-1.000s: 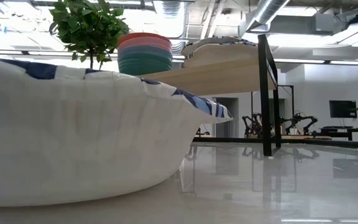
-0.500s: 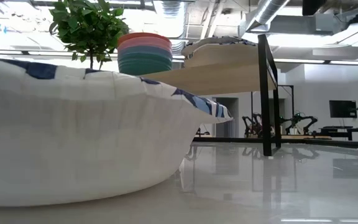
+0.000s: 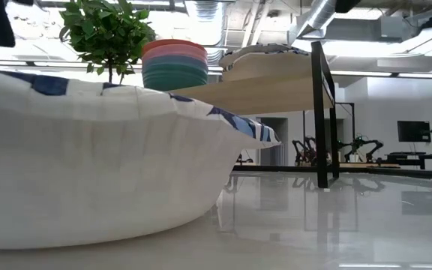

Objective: Place and stack bowls onto a shelf
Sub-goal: Stack the white patterned bowl on top of the other white patterned bowl on the shelf

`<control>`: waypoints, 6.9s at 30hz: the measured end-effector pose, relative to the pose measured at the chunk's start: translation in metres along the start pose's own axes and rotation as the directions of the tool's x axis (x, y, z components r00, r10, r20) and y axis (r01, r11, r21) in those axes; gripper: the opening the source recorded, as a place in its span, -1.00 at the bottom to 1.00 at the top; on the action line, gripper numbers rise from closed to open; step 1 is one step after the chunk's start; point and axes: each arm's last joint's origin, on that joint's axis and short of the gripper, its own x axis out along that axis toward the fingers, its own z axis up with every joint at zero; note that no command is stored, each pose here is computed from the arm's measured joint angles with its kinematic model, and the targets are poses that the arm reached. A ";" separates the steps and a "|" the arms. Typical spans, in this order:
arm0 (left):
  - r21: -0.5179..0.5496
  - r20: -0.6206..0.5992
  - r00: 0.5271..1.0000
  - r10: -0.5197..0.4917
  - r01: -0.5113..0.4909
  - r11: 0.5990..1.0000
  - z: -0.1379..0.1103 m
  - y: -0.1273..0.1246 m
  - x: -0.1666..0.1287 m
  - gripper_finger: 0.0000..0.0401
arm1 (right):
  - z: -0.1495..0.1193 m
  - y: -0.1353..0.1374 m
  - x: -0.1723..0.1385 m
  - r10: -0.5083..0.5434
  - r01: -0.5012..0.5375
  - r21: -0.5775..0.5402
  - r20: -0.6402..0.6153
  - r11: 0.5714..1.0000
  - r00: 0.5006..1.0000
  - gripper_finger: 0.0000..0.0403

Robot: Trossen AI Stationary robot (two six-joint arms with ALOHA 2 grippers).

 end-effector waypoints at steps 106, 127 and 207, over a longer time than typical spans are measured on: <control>-0.244 0.773 0.576 -0.266 0.657 0.713 0.145 0.007 -0.061 -1.00 | -0.013 -0.097 -0.131 -0.284 0.246 0.164 0.272 0.955 0.920 0.04; -0.363 0.673 0.738 -0.057 0.396 0.843 0.226 -0.017 0.004 -1.00 | -0.014 -0.117 -0.153 -0.263 0.244 0.102 0.283 0.964 0.922 0.04; -0.265 0.175 0.907 -0.382 0.417 0.869 0.126 -0.068 0.081 -0.07 | -0.021 -0.142 -0.183 -0.188 0.221 -0.061 0.339 0.973 0.922 0.04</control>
